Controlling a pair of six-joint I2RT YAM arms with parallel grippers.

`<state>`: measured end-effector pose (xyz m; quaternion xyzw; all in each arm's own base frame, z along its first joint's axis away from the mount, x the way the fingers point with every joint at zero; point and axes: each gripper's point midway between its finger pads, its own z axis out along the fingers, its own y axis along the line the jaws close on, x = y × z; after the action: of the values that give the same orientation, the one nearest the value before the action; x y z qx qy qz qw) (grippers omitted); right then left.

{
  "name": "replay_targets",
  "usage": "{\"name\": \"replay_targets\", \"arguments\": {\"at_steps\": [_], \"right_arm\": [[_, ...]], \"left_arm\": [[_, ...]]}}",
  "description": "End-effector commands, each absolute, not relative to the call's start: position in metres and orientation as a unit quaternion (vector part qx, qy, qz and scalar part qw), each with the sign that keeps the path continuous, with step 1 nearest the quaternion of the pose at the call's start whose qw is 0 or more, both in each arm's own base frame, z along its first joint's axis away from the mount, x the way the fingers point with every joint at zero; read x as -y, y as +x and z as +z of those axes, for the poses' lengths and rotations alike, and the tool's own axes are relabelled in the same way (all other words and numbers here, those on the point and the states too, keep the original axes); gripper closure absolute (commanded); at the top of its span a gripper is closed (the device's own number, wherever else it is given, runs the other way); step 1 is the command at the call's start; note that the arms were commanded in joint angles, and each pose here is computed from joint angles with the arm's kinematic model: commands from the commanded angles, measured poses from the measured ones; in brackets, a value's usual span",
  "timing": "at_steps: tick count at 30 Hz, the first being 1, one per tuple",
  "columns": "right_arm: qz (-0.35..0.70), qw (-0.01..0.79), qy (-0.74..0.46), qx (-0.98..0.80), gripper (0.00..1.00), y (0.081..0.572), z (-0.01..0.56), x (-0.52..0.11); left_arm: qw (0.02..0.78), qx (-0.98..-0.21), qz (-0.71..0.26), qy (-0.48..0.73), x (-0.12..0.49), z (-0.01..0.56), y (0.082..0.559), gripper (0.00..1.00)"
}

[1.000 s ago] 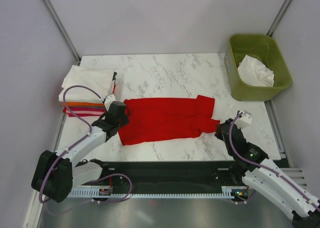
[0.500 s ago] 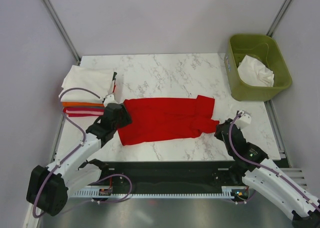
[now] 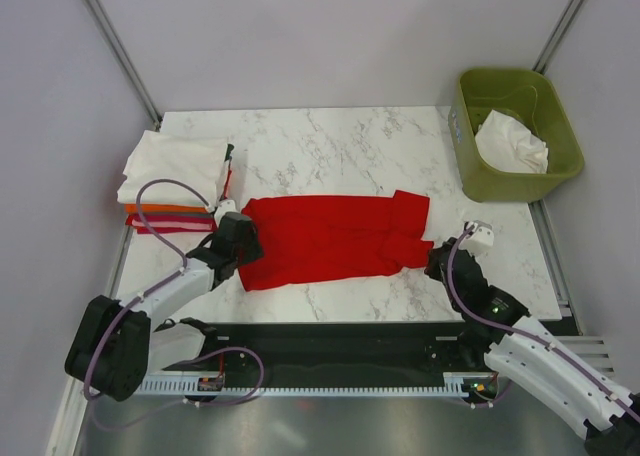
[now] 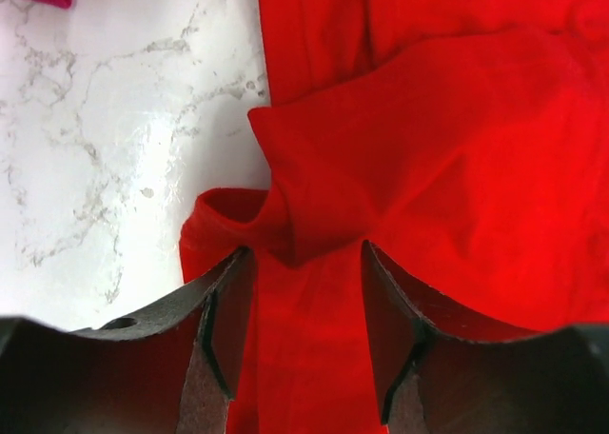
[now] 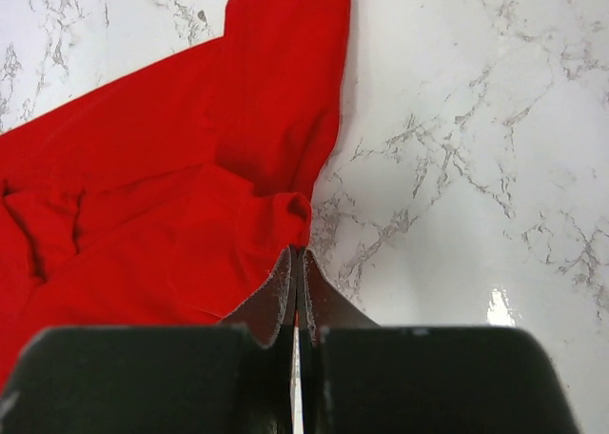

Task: Fold and stack the t-shirts
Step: Flatten the tshirt out

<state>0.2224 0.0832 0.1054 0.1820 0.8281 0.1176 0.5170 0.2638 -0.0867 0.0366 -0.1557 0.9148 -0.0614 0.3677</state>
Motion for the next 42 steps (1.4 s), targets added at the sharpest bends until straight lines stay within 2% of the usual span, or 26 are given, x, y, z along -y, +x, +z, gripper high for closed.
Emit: {"name": "replay_targets", "arguments": {"at_steps": [1, 4, 7, 8, 9, 12, 15, 18, 21, 26, 27, 29, 31, 34, 35, 38, 42], "right_arm": [[0.143, 0.542, 0.172, -0.81, 1.0, 0.228, 0.114, -0.09], [0.16, 0.547, 0.167, -0.805, 1.0, 0.227, 0.118, -0.093], [0.169, 0.549, 0.162, -0.803, 1.0, 0.226, 0.118, -0.095], [0.17, 0.549, 0.16, -0.803, 1.0, 0.226, 0.117, -0.096], [0.169, 0.548, 0.16, -0.803, 1.0, 0.226, 0.117, -0.096], [0.168, 0.545, 0.158, -0.806, 1.0, 0.226, 0.115, -0.097], [0.163, 0.54, 0.155, -0.811, 1.0, 0.227, 0.112, -0.098], [0.16, 0.535, 0.153, -0.815, 1.0, 0.227, 0.11, -0.099], [0.161, 0.533, 0.151, -0.817, 1.0, 0.227, 0.109, -0.1], [0.167, 0.537, 0.156, -0.812, 1.0, 0.226, 0.11, -0.099], [0.17, 0.538, 0.157, -0.81, 1.0, 0.226, 0.111, -0.099], [0.171, 0.539, 0.158, -0.809, 1.0, 0.226, 0.112, -0.099], [0.171, 0.541, 0.16, -0.807, 1.0, 0.226, 0.112, -0.098], [0.169, 0.54, 0.16, -0.809, 1.0, 0.226, 0.111, -0.098], [0.169, 0.54, 0.16, -0.809, 1.0, 0.226, 0.111, -0.098], [0.168, 0.538, 0.159, -0.81, 1.0, 0.226, 0.11, -0.099], [0.17, 0.539, 0.159, -0.81, 1.0, 0.226, 0.111, -0.099]], "left_arm": [[0.411, -0.896, -0.046, -0.161, 0.082, 0.054, 0.292, 0.44], [0.428, -0.887, -0.042, -0.168, 0.078, 0.053, 0.306, 0.45], [0.434, -0.886, -0.057, -0.153, 0.087, 0.054, 0.314, 0.5], [0.432, -0.888, -0.069, -0.142, 0.092, 0.054, 0.315, 0.53], [0.436, -0.887, -0.074, -0.137, 0.094, 0.055, 0.316, 0.6], [0.448, -0.881, -0.091, -0.124, 0.099, 0.061, 0.317, 0.69], [0.466, -0.87, -0.107, -0.12, 0.101, 0.076, 0.315, 0.7], [0.479, -0.861, -0.125, -0.12, 0.102, 0.084, 0.309, 0.62], [0.483, -0.857, -0.14, -0.117, 0.104, 0.087, 0.302, 0.61], [0.487, -0.853, -0.151, -0.111, 0.106, 0.092, 0.297, 0.72], [0.489, -0.852, -0.153, -0.11, 0.106, 0.093, 0.295, 0.83], [0.491, -0.85, -0.155, -0.11, 0.105, 0.094, 0.293, 0.87], [0.494, -0.848, -0.156, -0.111, 0.105, 0.093, 0.292, 0.86], [0.49, -0.851, -0.153, -0.111, 0.105, 0.09, 0.294, 0.8], [0.489, -0.852, -0.152, -0.11, 0.105, 0.089, 0.295, 0.73], [0.471, -0.863, -0.139, -0.118, 0.104, 0.077, 0.297, 0.63], [0.437, -0.882, -0.124, -0.124, 0.106, 0.064, 0.302, 0.63]]}}
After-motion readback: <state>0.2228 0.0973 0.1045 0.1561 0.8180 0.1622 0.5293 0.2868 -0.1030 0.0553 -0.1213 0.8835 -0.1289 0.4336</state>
